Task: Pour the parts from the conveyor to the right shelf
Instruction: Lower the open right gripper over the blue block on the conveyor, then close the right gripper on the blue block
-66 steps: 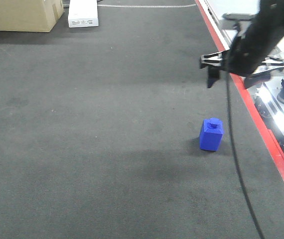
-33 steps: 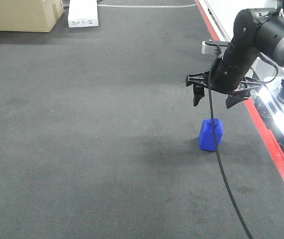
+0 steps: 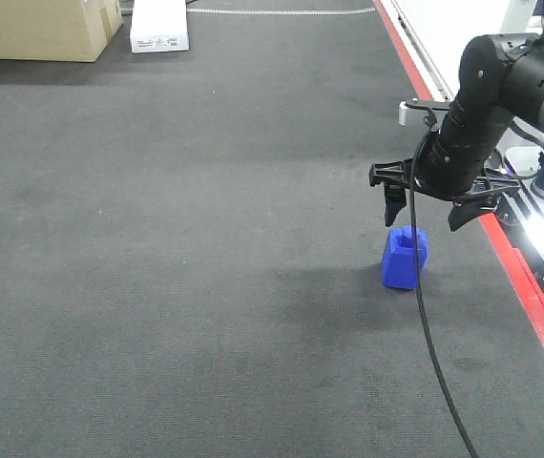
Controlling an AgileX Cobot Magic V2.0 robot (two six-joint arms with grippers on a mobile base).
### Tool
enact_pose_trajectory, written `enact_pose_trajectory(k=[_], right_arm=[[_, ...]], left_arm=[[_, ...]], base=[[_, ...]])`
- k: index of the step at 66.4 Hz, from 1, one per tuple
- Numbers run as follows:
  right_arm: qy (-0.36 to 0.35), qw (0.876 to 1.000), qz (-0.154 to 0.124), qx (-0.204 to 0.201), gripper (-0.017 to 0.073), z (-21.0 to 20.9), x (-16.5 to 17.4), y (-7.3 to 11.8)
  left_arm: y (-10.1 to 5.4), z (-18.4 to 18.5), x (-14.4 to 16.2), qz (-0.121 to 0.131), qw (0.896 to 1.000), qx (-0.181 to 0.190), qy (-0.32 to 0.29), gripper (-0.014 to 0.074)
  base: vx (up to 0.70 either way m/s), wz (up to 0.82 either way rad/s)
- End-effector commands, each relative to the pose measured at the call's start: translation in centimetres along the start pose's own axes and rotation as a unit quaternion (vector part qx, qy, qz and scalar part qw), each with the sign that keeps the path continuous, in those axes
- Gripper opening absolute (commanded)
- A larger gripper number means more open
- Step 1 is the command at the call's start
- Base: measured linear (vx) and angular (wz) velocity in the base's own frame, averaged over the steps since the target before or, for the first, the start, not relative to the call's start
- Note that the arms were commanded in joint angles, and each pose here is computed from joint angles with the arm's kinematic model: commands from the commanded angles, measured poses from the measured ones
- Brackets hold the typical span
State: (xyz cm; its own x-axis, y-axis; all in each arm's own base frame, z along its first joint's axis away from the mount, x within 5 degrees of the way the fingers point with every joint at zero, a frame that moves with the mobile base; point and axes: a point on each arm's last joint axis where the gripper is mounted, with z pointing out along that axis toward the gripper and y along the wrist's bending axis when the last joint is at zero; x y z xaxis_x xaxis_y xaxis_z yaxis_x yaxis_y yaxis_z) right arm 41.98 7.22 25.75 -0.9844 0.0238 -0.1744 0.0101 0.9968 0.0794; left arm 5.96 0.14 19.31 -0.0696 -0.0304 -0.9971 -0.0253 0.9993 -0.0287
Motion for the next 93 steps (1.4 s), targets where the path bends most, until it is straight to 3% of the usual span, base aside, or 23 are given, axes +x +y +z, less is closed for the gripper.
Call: enact_pose_trajectory(k=[1, 30, 54, 61, 70, 81, 93], right_arm=[[-0.017, 1.000, -0.003, 0.009, 0.0578, -2.9, 0.4, -0.3], [0.021, 1.000, 0.011, -0.008, 0.0578, 1.1, -0.3, 0.2], [0.022, 0.999, 0.000, 0.028, 0.0556, 2.1, -0.5, -0.5], [0.031, 0.999, 0.004, 0.018, 0.0485, 2.1, -0.4, -0.3], [0.032, 0.999, 0.007, 0.006, 0.0318, 2.2, -0.4, -0.1], [0.040, 0.999, -0.006, -0.003, -0.0016, 2.2, -0.2, 0.1], [0.018, 1.000, -0.017, -0.012, -0.0009, 0.2, -0.1, 0.2]], left_arm=[[0.0, 0.0, -1.3, -0.008, 0.999, 0.001, -0.042, -0.0006], [0.0, 0.0, -1.3, -0.008, 0.999, 0.001, -0.042, -0.0006], [0.0, 0.0, -1.3, -0.008, 0.999, 0.001, -0.042, -0.0006], [0.0, 0.0, -1.3, -0.008, 0.999, 0.001, -0.042, -0.0006], [0.0, 0.0, -1.3, -0.008, 0.999, 0.001, -0.042, -0.0006], [0.0, 0.0, -1.3, -0.008, 0.999, 0.001, -0.042, -0.0006], [0.0, 0.0, -1.3, -0.008, 0.999, 0.001, -0.042, -0.0006]], base=[[0.00, 0.00], [0.00, 0.00], [0.00, 0.00], [0.00, 0.00], [0.00, 0.00], [0.00, 0.00], [0.00, 0.00]])
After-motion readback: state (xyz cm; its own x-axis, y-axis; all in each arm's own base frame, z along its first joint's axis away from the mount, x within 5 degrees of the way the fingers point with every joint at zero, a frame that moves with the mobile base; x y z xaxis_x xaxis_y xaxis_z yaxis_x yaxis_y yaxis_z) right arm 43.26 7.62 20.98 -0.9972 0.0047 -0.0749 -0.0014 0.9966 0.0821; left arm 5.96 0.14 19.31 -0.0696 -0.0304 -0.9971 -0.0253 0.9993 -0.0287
